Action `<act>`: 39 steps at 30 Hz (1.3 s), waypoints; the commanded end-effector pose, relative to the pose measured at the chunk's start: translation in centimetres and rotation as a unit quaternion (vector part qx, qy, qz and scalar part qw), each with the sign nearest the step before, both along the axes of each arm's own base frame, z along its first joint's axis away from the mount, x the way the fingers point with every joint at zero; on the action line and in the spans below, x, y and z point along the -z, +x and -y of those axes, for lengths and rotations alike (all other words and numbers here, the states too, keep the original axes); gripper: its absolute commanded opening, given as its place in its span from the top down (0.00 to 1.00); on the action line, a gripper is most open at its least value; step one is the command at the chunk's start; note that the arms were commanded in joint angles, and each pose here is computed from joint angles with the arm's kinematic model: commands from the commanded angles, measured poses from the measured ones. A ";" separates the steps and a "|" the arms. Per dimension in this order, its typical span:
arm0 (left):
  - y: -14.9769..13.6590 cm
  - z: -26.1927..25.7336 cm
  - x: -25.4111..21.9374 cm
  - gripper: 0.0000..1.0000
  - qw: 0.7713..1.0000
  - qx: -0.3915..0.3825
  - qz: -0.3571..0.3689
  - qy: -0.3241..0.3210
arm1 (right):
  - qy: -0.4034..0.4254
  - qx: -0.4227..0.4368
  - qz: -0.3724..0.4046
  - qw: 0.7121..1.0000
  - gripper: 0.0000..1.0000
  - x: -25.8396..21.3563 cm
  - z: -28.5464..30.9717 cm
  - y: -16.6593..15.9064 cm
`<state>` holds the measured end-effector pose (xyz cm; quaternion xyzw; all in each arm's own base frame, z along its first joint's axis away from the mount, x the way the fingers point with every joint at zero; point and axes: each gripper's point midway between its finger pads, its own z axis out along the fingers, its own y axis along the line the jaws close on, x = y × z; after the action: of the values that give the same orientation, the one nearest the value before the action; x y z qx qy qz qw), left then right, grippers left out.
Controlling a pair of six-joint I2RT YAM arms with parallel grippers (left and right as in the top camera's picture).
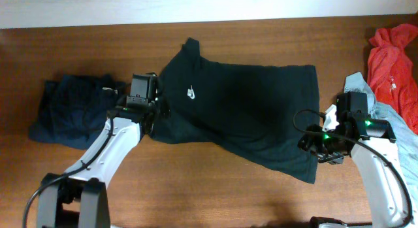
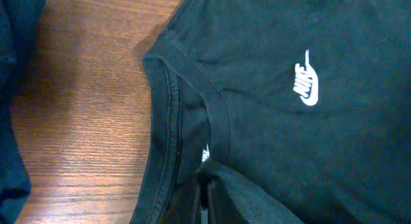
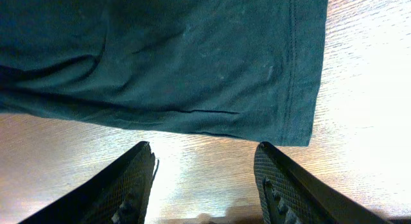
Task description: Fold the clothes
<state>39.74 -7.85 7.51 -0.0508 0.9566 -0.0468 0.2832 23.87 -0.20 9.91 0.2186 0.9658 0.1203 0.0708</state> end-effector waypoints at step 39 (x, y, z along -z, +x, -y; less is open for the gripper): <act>-5.2 -2.1 0.4 0.27 0.989 -0.002 -0.146 -0.035 | 0.036 0.111 -0.223 0.968 0.44 5.3 -1.4 -8.0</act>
<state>34.13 -5.52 6.39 -0.0776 0.9872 -0.0639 0.1239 17.26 0.87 5.98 0.3174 0.9370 0.0990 -0.1077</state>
